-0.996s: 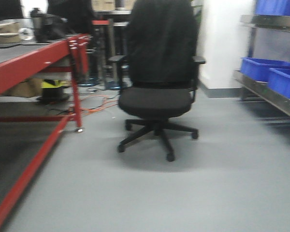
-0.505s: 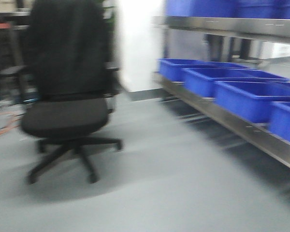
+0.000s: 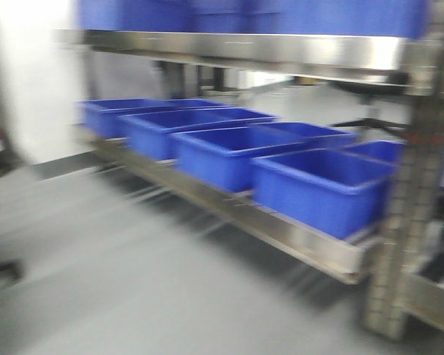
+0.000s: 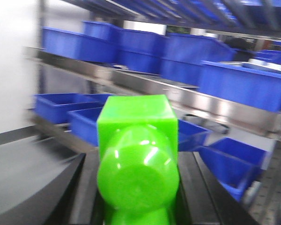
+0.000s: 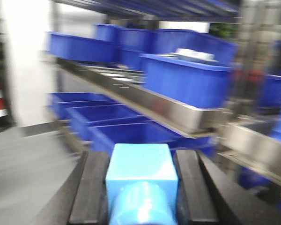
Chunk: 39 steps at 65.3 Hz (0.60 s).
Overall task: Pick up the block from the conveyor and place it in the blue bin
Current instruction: 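Drive the base up to the shelf of blue bins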
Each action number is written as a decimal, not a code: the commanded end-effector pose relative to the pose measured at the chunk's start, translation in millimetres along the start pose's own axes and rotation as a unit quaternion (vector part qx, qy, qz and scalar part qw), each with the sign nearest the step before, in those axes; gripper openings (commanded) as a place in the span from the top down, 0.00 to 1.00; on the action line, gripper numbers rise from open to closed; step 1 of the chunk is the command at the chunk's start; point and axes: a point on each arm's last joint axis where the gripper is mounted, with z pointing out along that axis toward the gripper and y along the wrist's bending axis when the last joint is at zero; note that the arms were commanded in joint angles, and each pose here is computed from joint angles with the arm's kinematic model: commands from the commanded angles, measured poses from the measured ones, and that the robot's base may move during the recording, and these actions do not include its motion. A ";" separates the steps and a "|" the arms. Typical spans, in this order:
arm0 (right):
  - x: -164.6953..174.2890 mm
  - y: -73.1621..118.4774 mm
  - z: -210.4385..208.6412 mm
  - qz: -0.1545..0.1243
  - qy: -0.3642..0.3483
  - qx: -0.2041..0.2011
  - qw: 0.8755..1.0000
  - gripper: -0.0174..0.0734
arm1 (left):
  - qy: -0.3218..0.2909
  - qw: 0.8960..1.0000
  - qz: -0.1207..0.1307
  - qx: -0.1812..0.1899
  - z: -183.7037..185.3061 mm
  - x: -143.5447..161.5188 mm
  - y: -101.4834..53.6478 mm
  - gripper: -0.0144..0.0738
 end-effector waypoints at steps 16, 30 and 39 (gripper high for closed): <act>-2.0 -0.4 -0.2 -0.006 -0.011 0.002 1.000 0.99 | -0.013 1.000 0.002 -0.002 -1.2 -2.6 0.3 0.96; -2.0 -0.4 -0.2 -0.006 -0.011 0.002 1.000 0.99 | -0.013 1.000 0.002 -0.002 -1.2 -2.6 0.3 0.96; -2.0 -0.4 -0.2 -0.006 -0.011 0.002 1.000 0.99 | -0.013 1.000 0.002 -0.002 -1.2 -2.6 0.3 0.96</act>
